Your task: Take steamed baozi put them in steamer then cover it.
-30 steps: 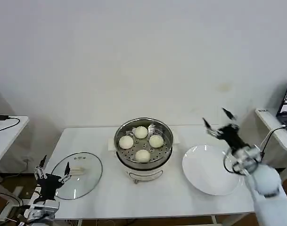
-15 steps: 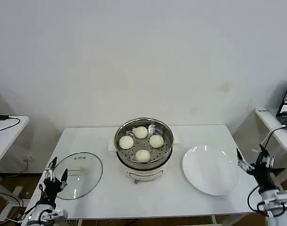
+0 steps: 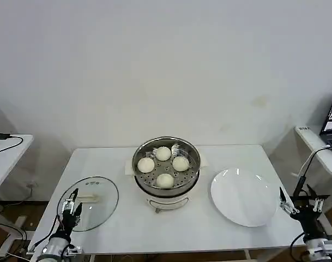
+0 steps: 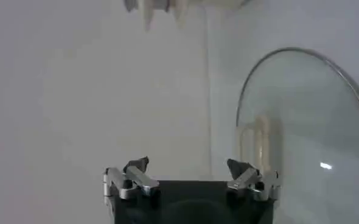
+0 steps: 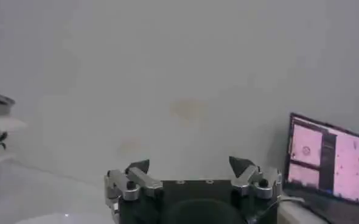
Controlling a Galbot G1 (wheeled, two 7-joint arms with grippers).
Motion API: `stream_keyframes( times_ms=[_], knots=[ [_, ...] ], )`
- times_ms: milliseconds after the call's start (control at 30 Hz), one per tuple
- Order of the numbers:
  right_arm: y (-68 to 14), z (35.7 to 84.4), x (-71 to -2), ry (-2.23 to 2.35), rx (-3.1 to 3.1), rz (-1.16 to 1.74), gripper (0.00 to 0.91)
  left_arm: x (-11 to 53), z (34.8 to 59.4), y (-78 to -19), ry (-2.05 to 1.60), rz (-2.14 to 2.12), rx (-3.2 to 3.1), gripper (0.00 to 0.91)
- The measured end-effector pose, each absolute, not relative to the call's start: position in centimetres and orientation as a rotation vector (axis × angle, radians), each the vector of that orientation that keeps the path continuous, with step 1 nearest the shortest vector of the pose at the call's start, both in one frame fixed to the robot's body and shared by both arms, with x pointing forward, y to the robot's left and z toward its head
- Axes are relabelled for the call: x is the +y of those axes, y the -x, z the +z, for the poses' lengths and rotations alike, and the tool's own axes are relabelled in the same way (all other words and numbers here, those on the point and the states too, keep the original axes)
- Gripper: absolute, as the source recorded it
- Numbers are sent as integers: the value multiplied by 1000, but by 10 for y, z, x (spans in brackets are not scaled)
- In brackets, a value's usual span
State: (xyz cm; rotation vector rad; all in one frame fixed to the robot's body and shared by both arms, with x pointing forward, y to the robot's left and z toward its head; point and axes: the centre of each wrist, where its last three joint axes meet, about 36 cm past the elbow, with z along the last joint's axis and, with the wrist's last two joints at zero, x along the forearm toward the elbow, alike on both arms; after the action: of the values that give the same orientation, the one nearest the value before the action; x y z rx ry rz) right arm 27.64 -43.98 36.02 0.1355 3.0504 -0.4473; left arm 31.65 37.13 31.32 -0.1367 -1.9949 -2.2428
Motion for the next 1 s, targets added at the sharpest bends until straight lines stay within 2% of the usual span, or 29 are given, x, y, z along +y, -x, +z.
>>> stream_keyframes(
  times_ms=[1000],
  knots=[
    [-254, 355, -440, -166, 3062, -466, 907, 382, 292, -371, 155, -2282, -1899, 907]
  ],
)
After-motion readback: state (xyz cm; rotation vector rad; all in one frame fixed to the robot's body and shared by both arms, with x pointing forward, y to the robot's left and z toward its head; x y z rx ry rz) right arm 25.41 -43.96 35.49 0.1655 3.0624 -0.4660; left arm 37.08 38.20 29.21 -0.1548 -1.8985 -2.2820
